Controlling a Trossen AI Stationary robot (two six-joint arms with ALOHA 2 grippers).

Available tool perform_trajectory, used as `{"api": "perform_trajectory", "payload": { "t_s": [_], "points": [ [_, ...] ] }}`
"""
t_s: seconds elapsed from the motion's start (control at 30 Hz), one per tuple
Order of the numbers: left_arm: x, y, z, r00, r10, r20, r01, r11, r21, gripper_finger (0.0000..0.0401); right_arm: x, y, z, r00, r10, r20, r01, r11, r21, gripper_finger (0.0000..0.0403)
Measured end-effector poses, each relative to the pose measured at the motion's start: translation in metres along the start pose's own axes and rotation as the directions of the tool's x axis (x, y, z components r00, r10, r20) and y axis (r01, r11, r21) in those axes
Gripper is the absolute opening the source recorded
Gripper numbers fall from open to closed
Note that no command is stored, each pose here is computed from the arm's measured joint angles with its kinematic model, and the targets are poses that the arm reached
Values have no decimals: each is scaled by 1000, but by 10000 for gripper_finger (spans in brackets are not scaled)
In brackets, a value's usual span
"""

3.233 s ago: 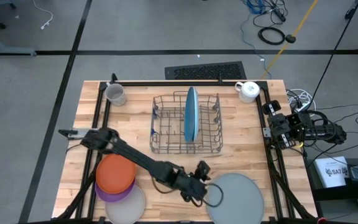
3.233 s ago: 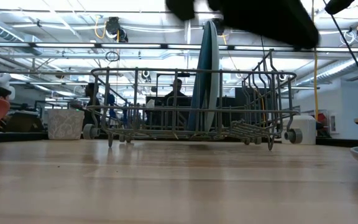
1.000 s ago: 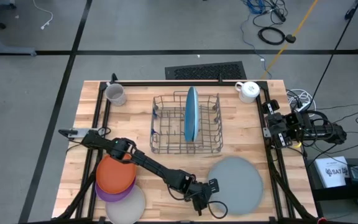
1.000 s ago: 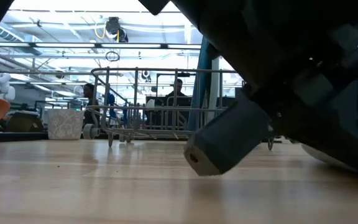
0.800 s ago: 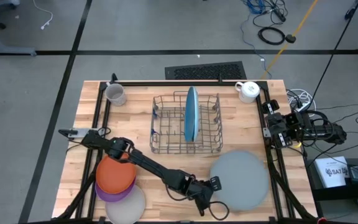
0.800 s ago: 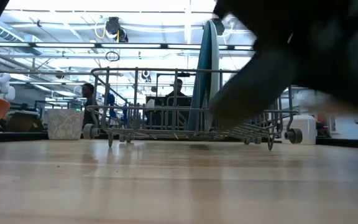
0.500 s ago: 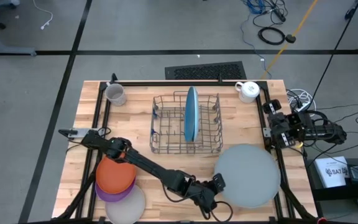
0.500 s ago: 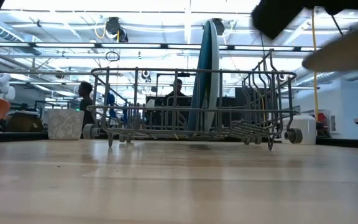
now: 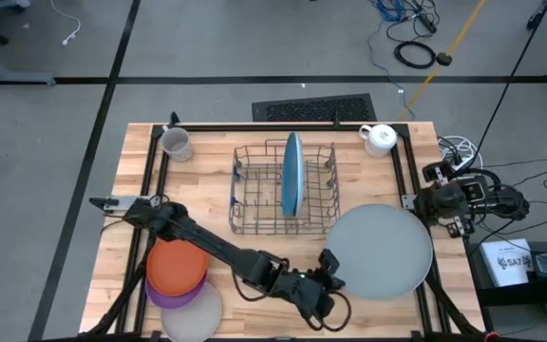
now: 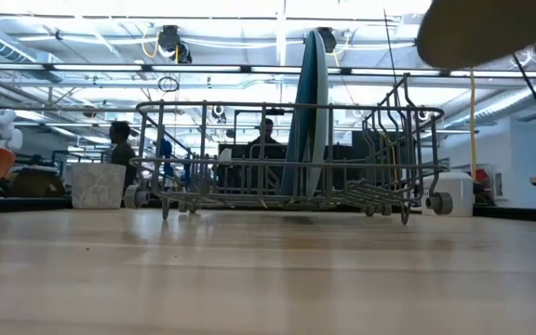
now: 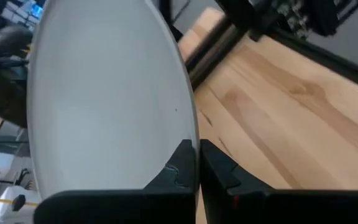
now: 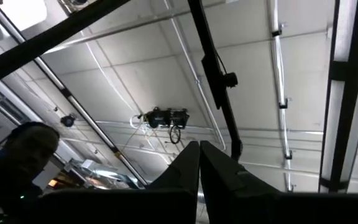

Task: Sort dishes
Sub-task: Put the gray plate in the dish rack

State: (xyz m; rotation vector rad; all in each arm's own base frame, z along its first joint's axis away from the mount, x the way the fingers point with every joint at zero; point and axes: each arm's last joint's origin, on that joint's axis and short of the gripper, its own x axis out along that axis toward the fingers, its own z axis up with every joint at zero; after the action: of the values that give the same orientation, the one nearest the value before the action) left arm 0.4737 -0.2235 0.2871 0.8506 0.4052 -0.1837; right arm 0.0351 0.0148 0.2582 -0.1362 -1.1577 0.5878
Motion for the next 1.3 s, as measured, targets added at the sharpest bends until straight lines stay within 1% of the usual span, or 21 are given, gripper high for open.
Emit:
{"api": "perform_trajectory", "payload": {
  "t_s": [0.17, 0.27, 0.33, 0.57, 0.83, 0.9, 1.0, 1.13, 1.3],
  "points": [
    [-19, 26, 7, 998, 64, 26, -62, 994, -85, 0, 0, 0, 0, 1000, 5, -3, -5, 1000, 1, 9],
    [-28, 39, 8, 995, 94, 23, -92, 991, -102, 0, 0, 0, 0, 1000, 6, -3, -6, 1000, 3, 9],
    [-33, 48, 8, 992, 121, 21, -118, 984, -136, 0, 0, 0, 0, 1000, 6, -3, -6, 1000, 4, 9],
    [-56, 77, 10, 984, 175, 39, -162, 962, -219, 0, 0, 0, 0, 1000, 5, -2, -5, 1000, 7, 9],
    [-107, 116, 23, 954, 274, 121, -230, 928, -293, 0, 0, 0, 0, 1000, 2, -3, -2, 1000, 8, 9],
    [-126, 128, 25, 942, 305, 139, -250, 915, -315, 0, 0, 0, 0, 1000, 1, -3, -1, 1000, 8, 9],
    [-164, 150, 29, 911, 379, 165, -301, 882, -362, 0, 0, 0, 0, 1000, 1, -3, -1, 1000, 8, 9],
    [-219, 172, 32, 861, 478, 174, -369, 822, -433, 0, 0, 0, 0, 1000, 1, -3, -1, 1000, 9, 9],
    [-282, 190, 29, 804, 576, 150, -428, 735, -527, 0, 0, 0, 0, 1000, -1, -3, 1, 1000, 9, 9]
  ]
}}
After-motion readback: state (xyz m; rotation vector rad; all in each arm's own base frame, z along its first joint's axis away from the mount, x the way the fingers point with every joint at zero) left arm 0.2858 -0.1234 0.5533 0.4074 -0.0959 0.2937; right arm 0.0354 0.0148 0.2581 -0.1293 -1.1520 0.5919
